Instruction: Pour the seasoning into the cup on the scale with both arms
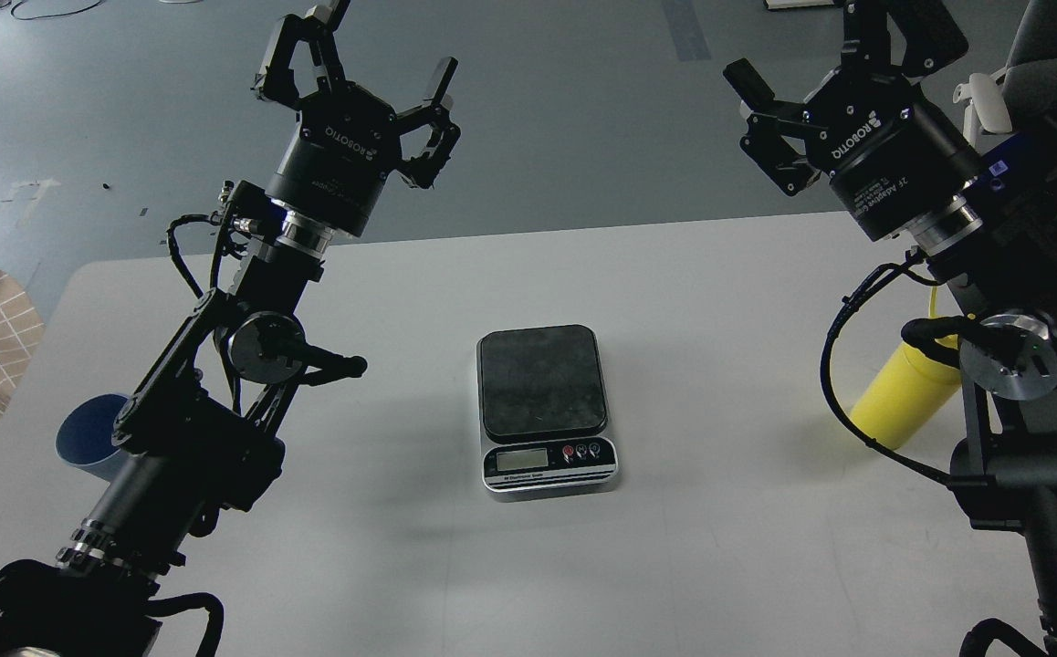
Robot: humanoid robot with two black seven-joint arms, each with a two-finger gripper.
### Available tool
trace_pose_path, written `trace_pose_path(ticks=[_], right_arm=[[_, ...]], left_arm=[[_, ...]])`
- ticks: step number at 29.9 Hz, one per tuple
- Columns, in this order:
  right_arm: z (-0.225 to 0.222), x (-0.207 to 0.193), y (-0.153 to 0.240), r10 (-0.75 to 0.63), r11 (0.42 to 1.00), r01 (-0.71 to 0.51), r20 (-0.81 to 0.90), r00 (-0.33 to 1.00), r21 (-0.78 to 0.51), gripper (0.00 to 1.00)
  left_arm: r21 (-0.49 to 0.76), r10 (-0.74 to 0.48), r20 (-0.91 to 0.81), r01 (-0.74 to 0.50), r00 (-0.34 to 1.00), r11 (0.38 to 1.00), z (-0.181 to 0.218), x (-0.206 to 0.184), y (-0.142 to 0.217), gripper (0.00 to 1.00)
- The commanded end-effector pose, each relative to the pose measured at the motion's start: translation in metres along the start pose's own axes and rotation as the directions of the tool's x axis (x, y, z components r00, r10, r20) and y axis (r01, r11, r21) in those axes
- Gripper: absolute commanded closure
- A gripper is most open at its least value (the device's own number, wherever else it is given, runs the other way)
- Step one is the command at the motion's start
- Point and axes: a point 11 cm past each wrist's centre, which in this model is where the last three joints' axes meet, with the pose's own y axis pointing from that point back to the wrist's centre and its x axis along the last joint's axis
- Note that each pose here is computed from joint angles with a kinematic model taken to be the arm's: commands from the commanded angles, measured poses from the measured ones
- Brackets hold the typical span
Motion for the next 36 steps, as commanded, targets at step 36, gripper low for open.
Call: trace_pose_path(ticks=[36], right_arm=[[0.0062, 0.0039, 0.0027, 0.017, 1.0, -0.017, 0.017, 1.0, -0.013, 0.0]], left_arm=[[0.009, -0.003, 0.002, 0.002, 1.0, 1.0, -0.0028, -0.0005, 0.0006, 0.01]])
